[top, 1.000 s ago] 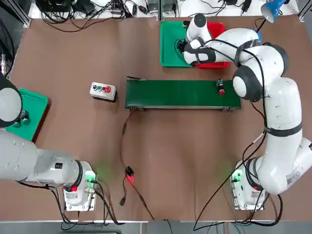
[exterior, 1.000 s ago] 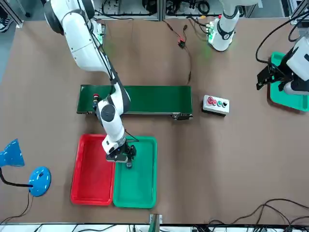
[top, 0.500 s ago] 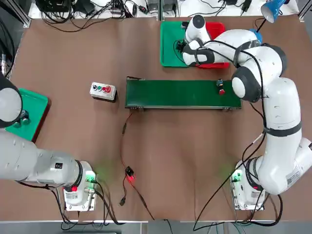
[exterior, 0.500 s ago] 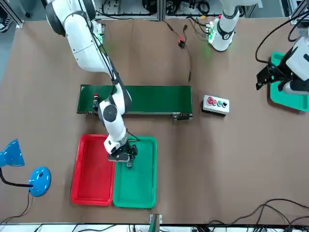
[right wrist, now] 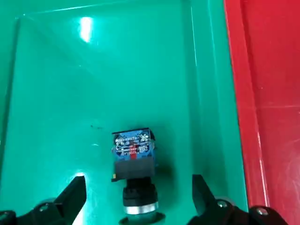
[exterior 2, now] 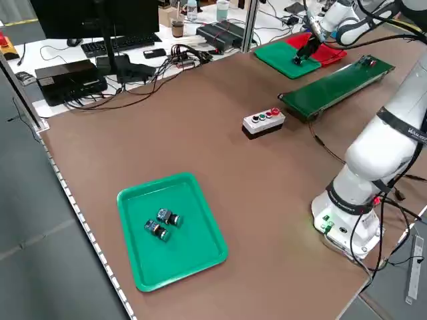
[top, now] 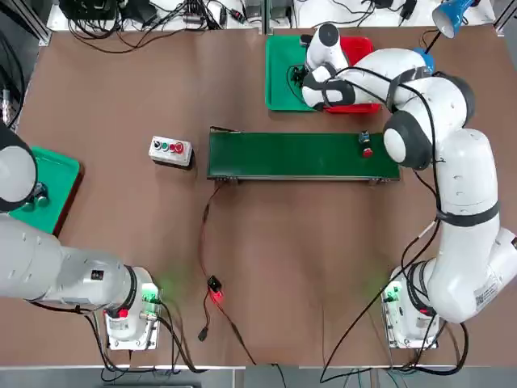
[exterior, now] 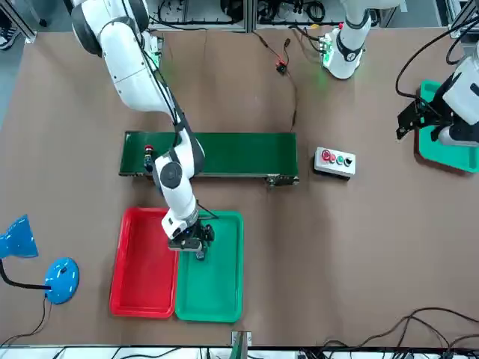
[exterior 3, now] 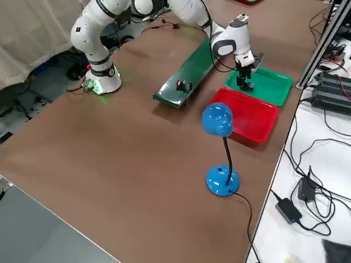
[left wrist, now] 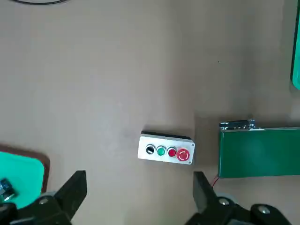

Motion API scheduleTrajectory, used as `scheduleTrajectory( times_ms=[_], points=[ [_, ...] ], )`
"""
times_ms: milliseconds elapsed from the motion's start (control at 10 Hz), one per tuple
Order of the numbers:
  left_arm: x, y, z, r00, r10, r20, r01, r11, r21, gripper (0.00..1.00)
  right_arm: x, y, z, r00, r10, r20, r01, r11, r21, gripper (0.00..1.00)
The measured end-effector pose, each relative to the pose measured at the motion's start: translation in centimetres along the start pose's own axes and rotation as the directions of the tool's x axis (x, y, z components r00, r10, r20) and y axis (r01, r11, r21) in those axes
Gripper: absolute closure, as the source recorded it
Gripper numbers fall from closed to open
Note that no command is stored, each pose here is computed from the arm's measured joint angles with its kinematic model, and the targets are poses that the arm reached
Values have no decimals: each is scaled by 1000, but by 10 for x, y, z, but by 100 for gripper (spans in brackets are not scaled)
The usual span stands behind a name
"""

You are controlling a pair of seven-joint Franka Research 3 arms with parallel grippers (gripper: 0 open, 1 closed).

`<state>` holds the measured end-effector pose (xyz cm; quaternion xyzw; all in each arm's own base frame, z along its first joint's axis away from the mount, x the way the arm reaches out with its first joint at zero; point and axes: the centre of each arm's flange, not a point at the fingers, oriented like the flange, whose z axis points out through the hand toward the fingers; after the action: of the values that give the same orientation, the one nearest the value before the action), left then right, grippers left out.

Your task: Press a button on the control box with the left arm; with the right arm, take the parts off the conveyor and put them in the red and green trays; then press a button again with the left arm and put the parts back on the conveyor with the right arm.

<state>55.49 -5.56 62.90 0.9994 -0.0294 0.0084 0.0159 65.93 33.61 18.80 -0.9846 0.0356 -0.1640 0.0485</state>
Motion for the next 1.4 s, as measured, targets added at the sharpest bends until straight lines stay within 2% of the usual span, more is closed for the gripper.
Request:
scheduleTrajectory(
  times_ms=[1400],
  points=[
    [0,3,0,1000,6,0,-6,1000,0,0,0,-1,2,1000,-1,-1,1,1000,1,0]
  ],
)
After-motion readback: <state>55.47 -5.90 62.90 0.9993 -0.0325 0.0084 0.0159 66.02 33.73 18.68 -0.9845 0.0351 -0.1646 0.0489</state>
